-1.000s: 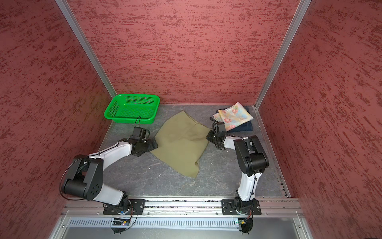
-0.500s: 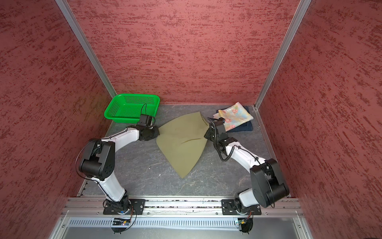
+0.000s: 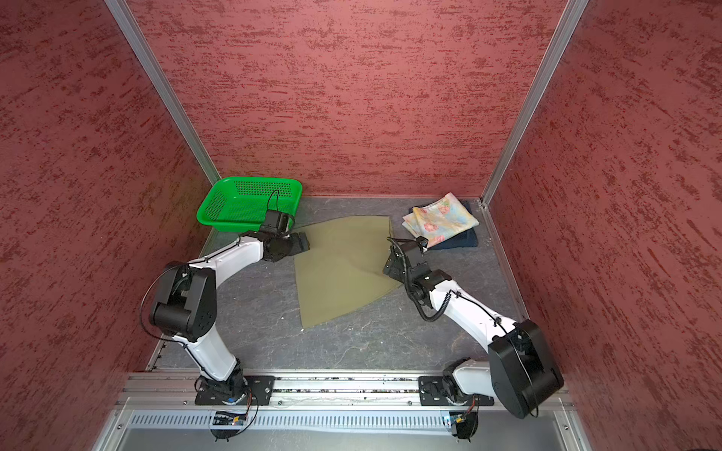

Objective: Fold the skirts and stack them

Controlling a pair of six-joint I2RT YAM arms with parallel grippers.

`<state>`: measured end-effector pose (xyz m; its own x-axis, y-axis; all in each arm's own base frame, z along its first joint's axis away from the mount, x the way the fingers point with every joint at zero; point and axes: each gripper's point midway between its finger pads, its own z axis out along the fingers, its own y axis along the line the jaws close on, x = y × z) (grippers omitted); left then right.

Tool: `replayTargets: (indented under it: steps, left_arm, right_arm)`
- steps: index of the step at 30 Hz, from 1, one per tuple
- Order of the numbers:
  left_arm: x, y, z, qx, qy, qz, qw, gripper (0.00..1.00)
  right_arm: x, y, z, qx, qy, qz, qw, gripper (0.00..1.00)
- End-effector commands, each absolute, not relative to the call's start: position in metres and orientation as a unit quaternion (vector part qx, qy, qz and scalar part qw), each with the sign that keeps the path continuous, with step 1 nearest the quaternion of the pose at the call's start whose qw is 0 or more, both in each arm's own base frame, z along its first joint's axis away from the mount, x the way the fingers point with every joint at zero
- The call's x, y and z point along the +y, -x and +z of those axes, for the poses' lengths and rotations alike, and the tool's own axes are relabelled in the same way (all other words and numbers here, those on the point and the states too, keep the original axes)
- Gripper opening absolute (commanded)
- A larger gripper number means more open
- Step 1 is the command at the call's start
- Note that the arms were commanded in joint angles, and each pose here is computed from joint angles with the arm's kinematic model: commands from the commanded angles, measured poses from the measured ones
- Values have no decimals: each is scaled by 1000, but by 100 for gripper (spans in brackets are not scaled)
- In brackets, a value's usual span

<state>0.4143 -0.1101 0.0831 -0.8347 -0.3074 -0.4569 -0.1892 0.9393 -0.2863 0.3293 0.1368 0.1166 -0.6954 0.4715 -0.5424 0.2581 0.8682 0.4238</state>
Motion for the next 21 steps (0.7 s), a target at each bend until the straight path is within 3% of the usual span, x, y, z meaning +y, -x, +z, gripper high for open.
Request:
replayTargets:
  steps: [1,14,21]
  left_arm:
    - [-119,-386,87,955,101,-106,257,97]
    - [-148,-252,45,976,65,-92,184,97]
    - [-145,-209,35,978,84,-100,164,97]
  right_arm:
    - [122,-314,89,911,-238,139,307,90]
    - [109,-319,52,888,-304,196,283,74]
    - [104,-327,42,889,-301,188,289,69]
